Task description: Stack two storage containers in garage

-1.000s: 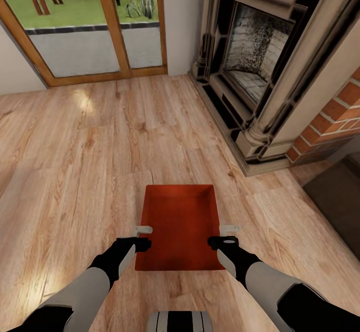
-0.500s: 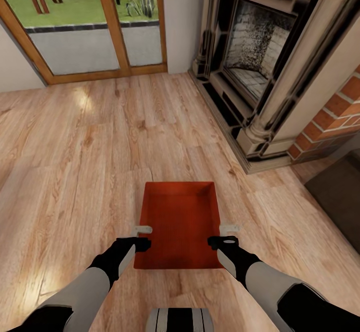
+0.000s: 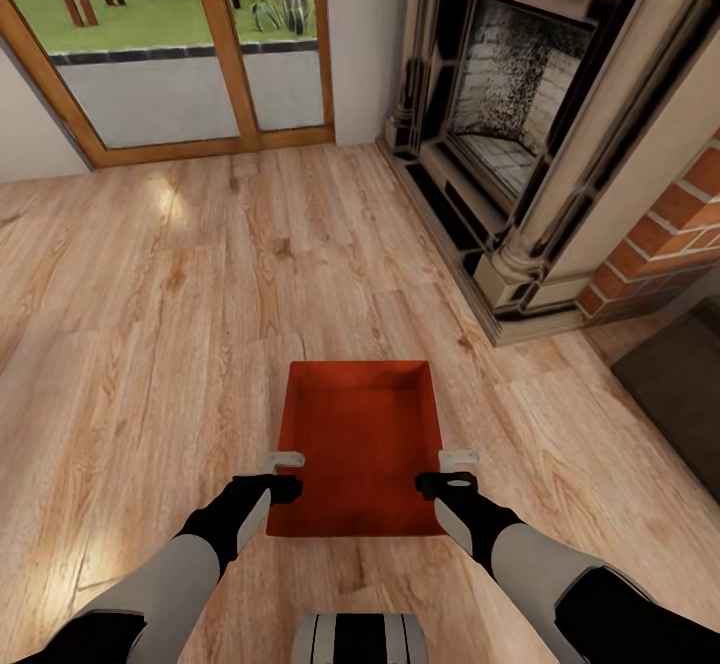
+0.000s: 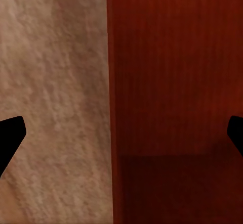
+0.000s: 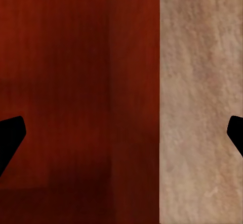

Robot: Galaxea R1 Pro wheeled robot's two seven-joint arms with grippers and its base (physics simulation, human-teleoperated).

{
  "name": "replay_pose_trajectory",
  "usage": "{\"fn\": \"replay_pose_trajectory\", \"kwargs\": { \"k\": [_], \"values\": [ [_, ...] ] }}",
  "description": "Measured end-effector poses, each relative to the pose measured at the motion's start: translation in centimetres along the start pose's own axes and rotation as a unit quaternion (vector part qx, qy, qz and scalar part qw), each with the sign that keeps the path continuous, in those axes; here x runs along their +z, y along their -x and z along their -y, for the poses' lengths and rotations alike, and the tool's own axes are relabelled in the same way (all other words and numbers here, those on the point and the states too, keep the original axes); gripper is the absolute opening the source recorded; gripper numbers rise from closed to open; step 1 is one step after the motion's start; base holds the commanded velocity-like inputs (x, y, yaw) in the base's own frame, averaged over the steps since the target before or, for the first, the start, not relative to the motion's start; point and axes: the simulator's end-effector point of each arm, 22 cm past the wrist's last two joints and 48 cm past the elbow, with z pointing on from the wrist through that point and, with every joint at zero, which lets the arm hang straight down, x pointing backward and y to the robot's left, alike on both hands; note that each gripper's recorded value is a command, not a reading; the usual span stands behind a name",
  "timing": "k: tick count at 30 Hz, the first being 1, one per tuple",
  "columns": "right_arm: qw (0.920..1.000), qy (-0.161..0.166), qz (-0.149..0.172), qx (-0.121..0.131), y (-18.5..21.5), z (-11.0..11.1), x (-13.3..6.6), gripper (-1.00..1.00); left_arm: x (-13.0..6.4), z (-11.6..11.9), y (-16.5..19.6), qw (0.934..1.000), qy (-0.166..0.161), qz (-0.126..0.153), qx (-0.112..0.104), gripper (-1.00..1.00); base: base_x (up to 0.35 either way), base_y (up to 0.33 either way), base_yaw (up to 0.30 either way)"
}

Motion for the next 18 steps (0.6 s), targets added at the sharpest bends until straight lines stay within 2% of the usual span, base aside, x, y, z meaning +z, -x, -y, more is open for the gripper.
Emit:
{"fn": "replay_pose_trajectory", "kwargs": {
  "k": [14, 18],
  "values": [
    [1.0, -0.001, 0.002, 0.001, 0.07, 0.09, 0.02, 1.0, 0.01, -0.12, -0.01, 1.0, 0.0, 0.0, -0.002, 1.0, 0.0, 0.0, 0.0],
    [1.0, -0.004, 0.002, 0.002, 0.04, 0.92, 0.18, 1.0, 0.01, -0.13, -0.01, 1.0, 0.0, 0.0, -0.002, 1.0, 0.0, 0.0, 0.0]
  ]
}}
